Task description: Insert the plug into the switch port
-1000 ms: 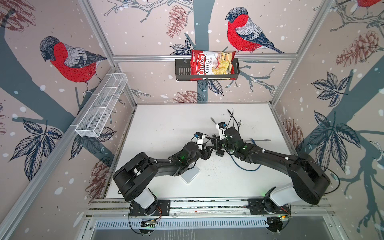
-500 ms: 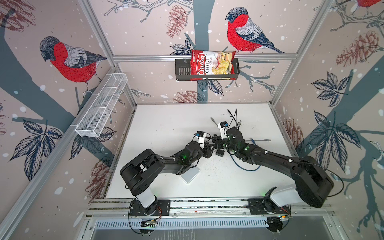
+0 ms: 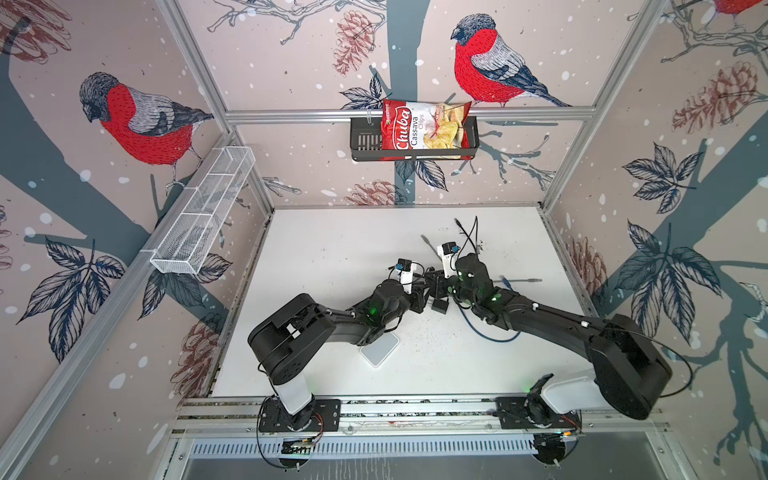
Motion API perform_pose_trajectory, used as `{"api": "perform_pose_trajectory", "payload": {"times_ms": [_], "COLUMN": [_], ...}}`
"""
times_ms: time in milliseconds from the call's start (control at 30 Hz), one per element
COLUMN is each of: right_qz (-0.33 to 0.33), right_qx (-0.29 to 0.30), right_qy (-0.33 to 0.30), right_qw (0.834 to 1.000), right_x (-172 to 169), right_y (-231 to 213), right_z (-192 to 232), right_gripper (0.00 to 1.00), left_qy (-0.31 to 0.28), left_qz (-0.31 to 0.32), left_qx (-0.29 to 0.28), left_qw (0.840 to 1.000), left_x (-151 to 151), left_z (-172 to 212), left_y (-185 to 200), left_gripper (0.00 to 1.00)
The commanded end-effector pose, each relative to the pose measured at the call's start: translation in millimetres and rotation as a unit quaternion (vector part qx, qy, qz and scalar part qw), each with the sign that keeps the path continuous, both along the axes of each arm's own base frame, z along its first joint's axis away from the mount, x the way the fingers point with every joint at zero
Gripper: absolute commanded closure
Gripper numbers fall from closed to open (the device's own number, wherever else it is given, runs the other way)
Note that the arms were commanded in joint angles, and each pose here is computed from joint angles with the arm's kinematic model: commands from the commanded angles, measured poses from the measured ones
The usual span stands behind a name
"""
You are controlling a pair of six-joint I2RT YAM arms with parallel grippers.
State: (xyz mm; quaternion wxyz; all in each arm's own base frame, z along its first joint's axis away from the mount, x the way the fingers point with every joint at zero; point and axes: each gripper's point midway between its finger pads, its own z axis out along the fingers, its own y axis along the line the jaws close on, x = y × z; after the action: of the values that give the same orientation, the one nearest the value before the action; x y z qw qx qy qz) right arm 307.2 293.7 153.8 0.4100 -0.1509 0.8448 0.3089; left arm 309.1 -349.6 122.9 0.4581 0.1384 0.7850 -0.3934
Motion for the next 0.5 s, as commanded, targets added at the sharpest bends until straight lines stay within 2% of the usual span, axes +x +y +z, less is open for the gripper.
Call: {"api": "perform_pose_trajectory", "payload": {"times_ms": [0, 467], "right_qz": [0.000, -0.002], "right_qx": [0.014, 0.014], "right_qy": [-0.008, -0.008], "right_qw": [1.000, 1.000], "right_x": [1.2, 0.4], "right_y": [2.1, 0.7], "right_z": [7.2, 6.9], "right_gripper": [0.99, 0.98], "left_qy": [-0.022, -0.024], "left_qz": [0.001, -0.002], "left_qx": [-0.018, -0.016], "left_qw": [1.000, 1.000], "left_x": [3.4, 4.8], "left_z": [15.0, 15.9], "left_y": [-3.6, -6.1], "left_gripper": [0.68, 0.89]}}
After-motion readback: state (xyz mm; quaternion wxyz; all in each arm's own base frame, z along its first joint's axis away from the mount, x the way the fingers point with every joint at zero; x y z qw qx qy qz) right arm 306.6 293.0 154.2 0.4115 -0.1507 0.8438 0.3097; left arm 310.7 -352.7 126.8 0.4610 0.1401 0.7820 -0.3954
